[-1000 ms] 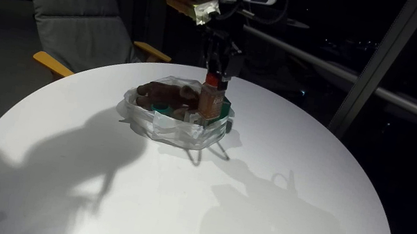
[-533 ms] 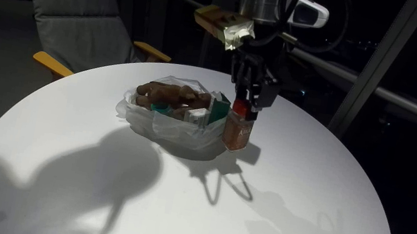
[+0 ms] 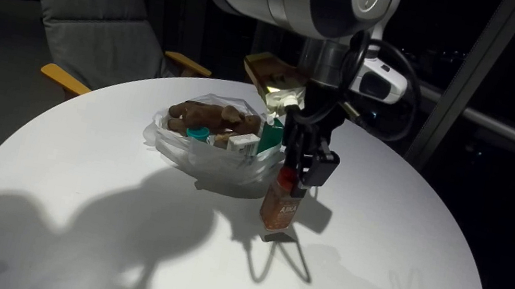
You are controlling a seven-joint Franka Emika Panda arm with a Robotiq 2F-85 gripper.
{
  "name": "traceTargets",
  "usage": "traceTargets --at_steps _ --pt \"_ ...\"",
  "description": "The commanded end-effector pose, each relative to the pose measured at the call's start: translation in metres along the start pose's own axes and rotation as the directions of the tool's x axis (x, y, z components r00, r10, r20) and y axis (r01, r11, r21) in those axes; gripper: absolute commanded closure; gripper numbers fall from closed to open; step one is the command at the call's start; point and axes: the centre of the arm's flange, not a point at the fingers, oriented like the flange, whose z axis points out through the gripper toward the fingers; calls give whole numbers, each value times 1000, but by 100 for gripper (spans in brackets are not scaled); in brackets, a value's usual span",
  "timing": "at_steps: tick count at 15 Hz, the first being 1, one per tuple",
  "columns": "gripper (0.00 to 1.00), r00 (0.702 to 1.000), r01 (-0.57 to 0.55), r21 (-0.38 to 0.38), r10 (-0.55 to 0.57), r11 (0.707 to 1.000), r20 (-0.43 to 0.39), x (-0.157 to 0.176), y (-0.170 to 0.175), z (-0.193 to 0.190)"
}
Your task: Remove the objects in the plastic and place them on the table
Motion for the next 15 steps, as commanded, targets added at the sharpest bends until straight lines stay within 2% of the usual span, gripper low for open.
traceTargets --at_steps 1,6,7,9,10,12,15 --pt "76 999 -36 30 35 999 23 3 5 15" --pt "76 998 -48 25 47 999 31 1 8 28" --pt "26 999 -44 22 43 999 24 -1 9 27" --pt "20 999 -41 25 41 999 -3 -2 7 22" --pt "12 999 -32 31 33 999 -23 -4 5 16" --pt "0 997 -2 33 5 999 -76 -8 -4 -1" --pt "0 985 105 40 -98 994 -144 -21 -37 -30"
